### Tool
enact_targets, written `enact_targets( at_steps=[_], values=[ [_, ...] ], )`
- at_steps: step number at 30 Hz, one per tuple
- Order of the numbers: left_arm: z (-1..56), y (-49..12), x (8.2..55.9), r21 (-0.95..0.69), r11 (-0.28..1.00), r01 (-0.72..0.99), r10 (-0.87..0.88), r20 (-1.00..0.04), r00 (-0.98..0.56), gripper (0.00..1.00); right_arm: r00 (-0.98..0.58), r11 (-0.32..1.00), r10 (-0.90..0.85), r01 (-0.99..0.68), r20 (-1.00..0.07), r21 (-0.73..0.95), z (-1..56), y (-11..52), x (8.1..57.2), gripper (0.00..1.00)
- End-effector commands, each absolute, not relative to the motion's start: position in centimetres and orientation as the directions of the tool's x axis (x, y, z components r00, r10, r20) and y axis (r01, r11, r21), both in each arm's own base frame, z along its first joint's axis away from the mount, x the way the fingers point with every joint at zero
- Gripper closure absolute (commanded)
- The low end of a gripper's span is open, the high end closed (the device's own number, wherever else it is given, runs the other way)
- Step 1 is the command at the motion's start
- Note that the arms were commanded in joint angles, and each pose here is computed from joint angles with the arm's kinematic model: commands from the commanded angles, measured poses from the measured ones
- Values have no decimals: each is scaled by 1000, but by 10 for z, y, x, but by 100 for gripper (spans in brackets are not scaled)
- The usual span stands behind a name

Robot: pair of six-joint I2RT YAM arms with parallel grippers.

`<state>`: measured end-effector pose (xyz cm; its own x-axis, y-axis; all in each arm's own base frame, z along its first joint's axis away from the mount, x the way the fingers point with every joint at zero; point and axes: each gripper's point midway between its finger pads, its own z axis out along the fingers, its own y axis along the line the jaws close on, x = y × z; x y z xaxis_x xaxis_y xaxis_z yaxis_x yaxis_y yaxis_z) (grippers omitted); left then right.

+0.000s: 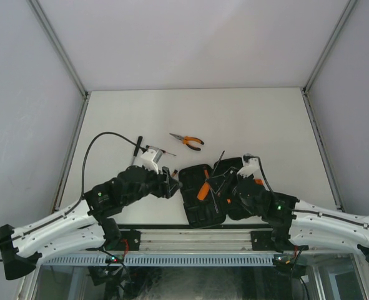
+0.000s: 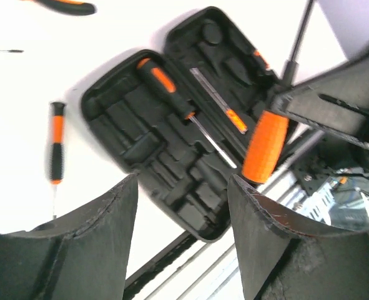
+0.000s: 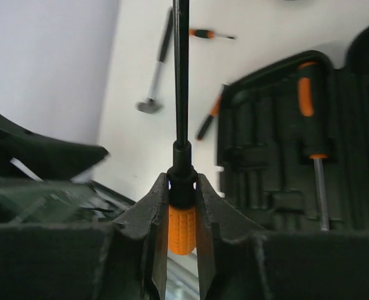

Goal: Sort the tools into containers
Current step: Place the screwdriver in the storage box.

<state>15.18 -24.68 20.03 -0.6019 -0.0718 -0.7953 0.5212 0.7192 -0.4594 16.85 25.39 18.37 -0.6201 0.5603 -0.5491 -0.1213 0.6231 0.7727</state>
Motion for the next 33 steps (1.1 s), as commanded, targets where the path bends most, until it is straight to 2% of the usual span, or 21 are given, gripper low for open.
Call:
enact_targets(
  at_steps=[1,5,12,23,33],
  values=[
    [200,-228,168,-452,781,432,-103,-775,-624,37,-638,762,344,-240,-689,602,167,248,162,100],
    [181,-213,180,-412,836,363,-86,-752,-654,36,-695,812,178,-296,-697,503,150,252,154,100],
    [173,-211,194,-393,851,349,-89,-763,-640,36,-772,874,-5,-312,-636,372,125,260,155,100],
    [186,-230,237,-441,838,322,-241,-828,-507,36,-855,899,-68,-276,-514,340,94,263,157,100],
    [192,-249,274,-442,854,275,-292,-844,-450,37,-907,913,-108,-253,-408,320,67,265,144,95]
  ],
)
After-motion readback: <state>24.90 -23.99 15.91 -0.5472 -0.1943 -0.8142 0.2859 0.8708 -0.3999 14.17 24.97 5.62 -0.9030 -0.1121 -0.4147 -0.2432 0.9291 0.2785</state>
